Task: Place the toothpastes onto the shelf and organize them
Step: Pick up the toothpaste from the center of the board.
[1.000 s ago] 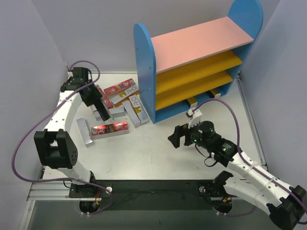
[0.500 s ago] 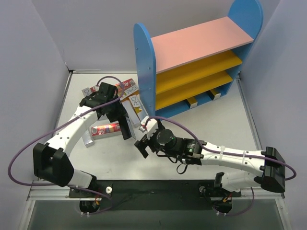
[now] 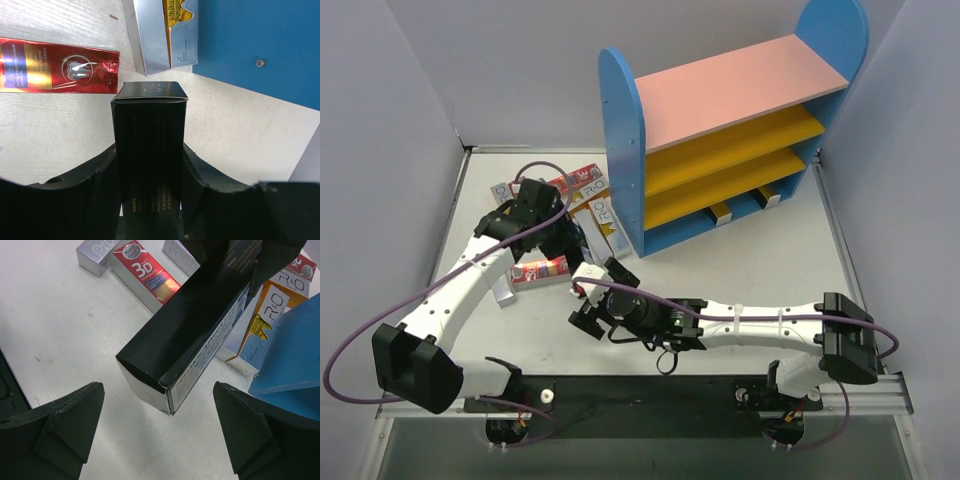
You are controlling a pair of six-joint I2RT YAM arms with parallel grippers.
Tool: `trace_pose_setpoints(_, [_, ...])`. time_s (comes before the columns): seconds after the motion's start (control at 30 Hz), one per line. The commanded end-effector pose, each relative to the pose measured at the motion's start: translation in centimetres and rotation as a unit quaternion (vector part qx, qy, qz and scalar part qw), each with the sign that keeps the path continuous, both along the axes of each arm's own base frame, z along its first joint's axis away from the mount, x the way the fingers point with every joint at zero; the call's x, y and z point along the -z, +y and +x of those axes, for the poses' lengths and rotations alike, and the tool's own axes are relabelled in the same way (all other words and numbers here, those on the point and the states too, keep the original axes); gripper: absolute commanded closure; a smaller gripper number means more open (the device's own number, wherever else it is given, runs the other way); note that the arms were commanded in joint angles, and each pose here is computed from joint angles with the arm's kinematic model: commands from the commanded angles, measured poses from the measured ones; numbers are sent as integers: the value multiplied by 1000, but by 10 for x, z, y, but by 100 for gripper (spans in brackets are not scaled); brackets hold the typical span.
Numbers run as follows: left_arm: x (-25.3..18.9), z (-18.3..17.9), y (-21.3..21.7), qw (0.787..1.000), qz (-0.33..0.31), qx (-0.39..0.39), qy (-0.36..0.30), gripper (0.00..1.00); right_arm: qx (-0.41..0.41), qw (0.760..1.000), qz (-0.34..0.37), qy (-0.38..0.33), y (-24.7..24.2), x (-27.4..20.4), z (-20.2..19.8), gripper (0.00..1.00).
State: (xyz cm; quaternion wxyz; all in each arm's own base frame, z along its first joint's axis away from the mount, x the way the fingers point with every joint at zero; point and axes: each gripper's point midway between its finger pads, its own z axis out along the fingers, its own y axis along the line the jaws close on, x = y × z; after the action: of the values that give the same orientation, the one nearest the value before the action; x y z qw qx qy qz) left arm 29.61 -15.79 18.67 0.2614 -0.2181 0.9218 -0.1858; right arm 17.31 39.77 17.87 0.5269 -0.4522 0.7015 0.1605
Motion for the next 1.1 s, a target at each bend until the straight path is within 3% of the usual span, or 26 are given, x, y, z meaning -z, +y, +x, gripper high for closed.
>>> trace_pose_setpoints(0.0, [-22,-3,-5,999,-27,-2,-34,60,24,998,35,-38,16,-30,12,4])
trace_pose_setpoints(0.3, [-27,-8,-13,998,-57,-6,-26,60,62,989,30,-128,22,-37,19,8])
trace_pose_setpoints(0.5, [-28,-6,-13,998,-59,-16,-28,59,111,974,0,-198,18,-41,24,20])
trace_pose_setpoints(0.77, [-28,-4,-12,997,-59,-24,-31,57,144,961,-36,-233,16,-35,26,44])
trace_pose_setpoints(0.9, [-28,-2,-11,997,-59,-26,-33,54,153,958,-39,-239,14,-35,27,62])
trace_pose_setpoints(1.07, [-29,0,-12,997,-62,-23,-46,44,149,961,-38,-232,13,-35,26,76])
